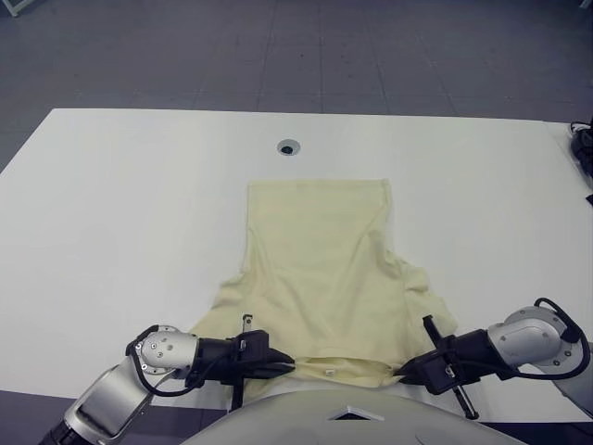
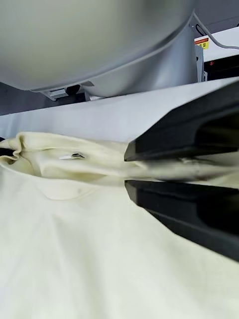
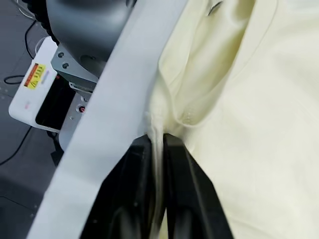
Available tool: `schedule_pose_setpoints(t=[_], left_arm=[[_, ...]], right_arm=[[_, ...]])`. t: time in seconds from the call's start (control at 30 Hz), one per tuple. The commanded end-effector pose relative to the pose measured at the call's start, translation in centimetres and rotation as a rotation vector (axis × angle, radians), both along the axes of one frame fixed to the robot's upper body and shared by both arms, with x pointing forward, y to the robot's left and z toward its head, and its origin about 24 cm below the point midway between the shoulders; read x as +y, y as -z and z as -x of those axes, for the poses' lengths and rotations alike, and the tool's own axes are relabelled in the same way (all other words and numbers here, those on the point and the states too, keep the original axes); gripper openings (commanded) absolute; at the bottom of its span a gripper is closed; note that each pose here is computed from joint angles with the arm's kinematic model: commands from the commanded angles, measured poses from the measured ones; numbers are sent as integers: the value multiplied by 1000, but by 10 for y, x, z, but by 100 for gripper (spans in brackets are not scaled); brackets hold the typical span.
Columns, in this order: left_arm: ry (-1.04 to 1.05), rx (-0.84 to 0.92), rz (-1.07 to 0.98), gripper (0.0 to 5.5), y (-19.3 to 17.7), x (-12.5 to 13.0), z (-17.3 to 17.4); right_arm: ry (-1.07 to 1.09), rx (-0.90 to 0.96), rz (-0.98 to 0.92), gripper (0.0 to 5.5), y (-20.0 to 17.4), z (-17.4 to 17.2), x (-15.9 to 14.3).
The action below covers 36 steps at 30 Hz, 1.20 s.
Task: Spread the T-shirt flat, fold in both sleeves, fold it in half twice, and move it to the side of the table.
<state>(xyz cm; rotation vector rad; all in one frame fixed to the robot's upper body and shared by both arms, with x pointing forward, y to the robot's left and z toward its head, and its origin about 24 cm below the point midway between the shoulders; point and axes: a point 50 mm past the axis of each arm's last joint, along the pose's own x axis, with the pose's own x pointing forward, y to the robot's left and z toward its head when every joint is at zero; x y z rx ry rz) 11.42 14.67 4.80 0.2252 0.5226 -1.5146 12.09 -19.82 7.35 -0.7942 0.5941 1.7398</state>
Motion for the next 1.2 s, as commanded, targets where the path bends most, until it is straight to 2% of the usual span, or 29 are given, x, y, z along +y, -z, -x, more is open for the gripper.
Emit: schedule_pose_setpoints(t=[0.03,0.2,0.3,0.47,0.53,0.67,0.77,0.83,0.93,1.2], left_arm=[[-35,20,89,144,-9,-2,-3],[-119,14,226,227,-30,3,-17],[-179,11,323,287,-46,10,-25],[-330,8,486,381,-69,19,-51],[-401,-23,465,408,-67,19,-63],[-603,-164,278,481,-39,12,-100],[-645,-242,178,537,-23,-2,-117],[-634,-287,127,540,-14,-10,-123],[-645,-345,70,540,-2,-16,-131],[-695,-408,-23,540,18,-10,-146]], right_arm=[[34,24,-55,114,-7,-3,3],[123,79,-207,193,-28,-12,7],[176,215,-374,250,-49,-16,7],[354,118,-522,341,-71,-49,-9],[439,15,-483,367,-67,-64,-22],[528,-243,-257,436,-46,-84,-49],[521,-268,-176,491,-37,-81,-59],[508,-255,-132,531,-32,-75,-65],[467,-267,-24,537,-20,-71,-72],[379,-292,184,537,-7,-66,-86]])
